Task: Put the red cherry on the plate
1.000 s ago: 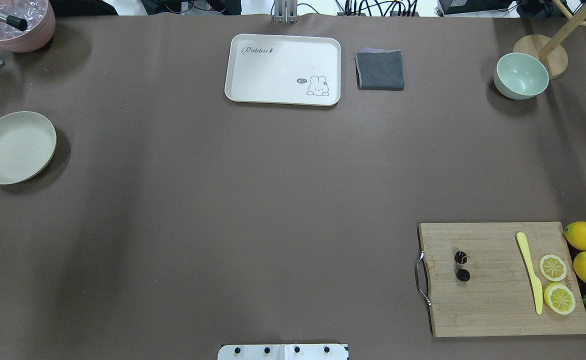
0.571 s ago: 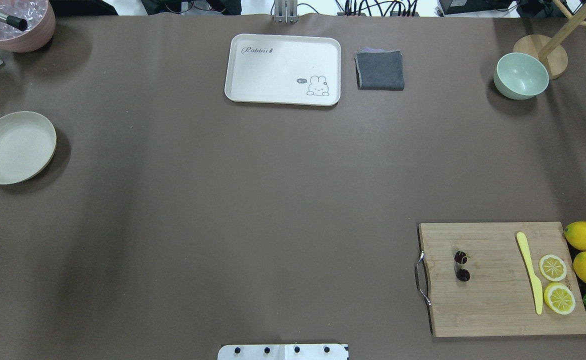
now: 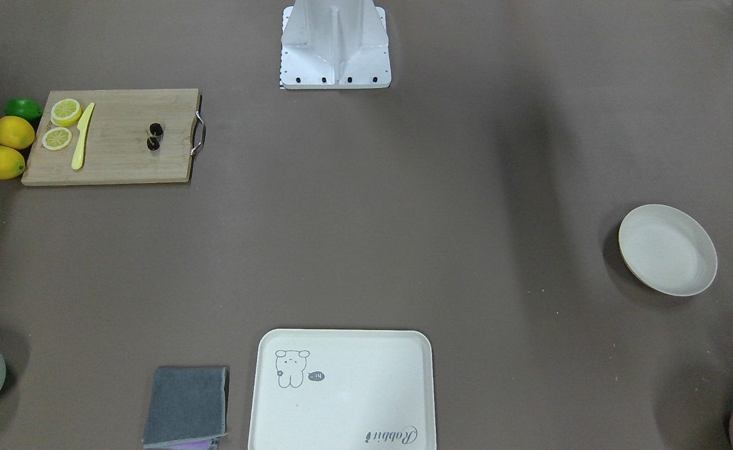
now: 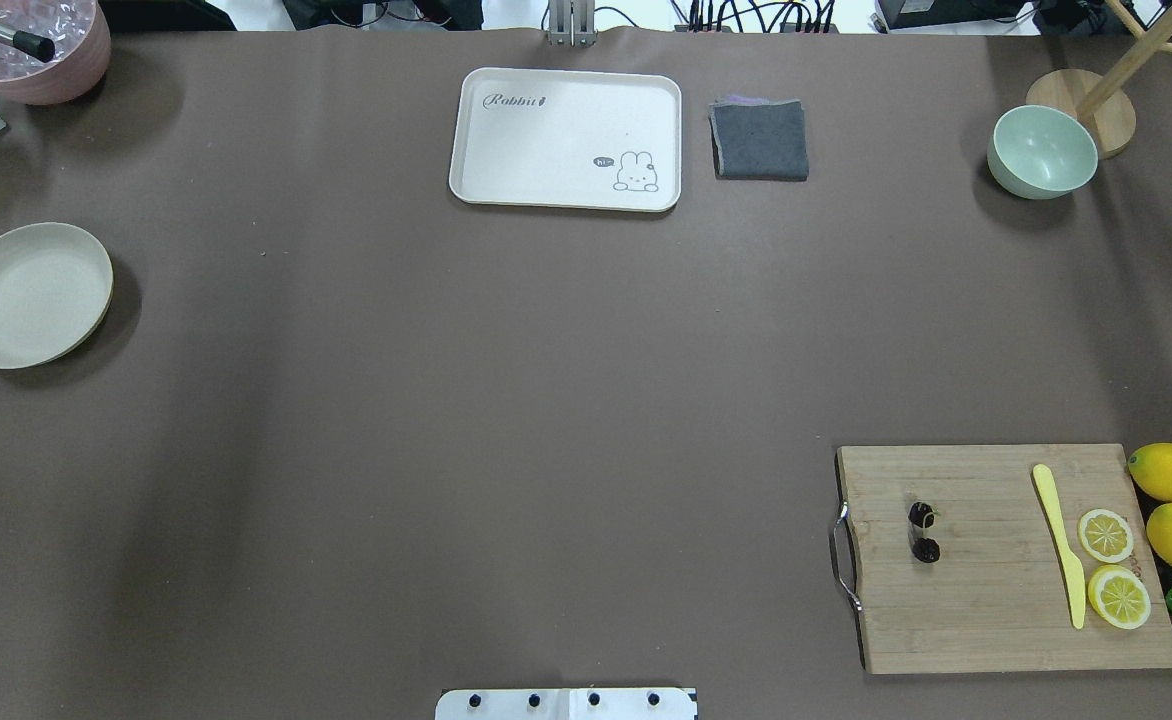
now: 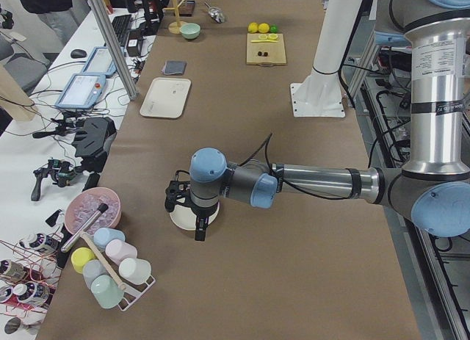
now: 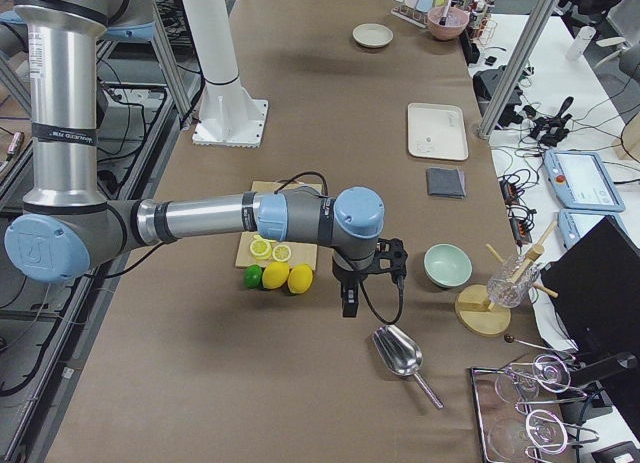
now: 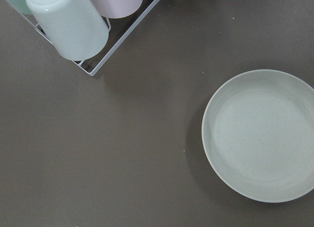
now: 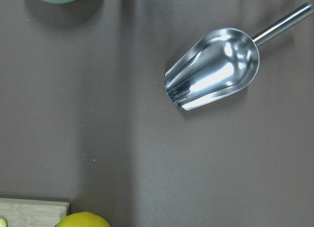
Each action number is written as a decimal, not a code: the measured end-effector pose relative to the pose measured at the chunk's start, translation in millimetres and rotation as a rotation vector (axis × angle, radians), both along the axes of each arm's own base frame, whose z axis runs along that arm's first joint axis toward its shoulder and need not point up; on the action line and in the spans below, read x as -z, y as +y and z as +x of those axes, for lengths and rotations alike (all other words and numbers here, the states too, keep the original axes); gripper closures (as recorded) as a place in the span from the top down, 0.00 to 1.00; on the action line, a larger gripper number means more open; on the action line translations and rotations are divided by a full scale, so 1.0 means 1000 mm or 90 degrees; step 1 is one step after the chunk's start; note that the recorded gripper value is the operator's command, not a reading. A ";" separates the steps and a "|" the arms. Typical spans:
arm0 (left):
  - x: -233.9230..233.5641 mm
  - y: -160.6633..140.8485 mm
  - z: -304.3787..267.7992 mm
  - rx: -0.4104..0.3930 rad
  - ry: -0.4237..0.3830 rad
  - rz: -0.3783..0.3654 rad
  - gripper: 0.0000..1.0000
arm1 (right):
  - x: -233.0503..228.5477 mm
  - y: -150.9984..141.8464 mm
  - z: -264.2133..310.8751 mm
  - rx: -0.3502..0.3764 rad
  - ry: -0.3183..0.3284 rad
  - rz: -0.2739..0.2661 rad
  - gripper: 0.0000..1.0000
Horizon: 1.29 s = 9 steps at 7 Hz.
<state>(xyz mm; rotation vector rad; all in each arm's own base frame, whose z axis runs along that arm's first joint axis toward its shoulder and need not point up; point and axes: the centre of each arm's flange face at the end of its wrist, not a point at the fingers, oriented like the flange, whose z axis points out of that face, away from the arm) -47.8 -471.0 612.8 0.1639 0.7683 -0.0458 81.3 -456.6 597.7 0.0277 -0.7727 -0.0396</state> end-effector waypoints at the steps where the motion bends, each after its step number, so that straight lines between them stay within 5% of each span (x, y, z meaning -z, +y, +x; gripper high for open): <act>1: 0.000 0.000 0.000 0.000 0.000 0.001 0.98 | 0.002 -0.002 0.000 0.000 0.000 0.003 1.00; 9: 0.001 -0.001 0.003 -0.004 0.000 0.003 0.98 | 0.005 -0.005 0.001 -0.001 0.001 0.007 1.00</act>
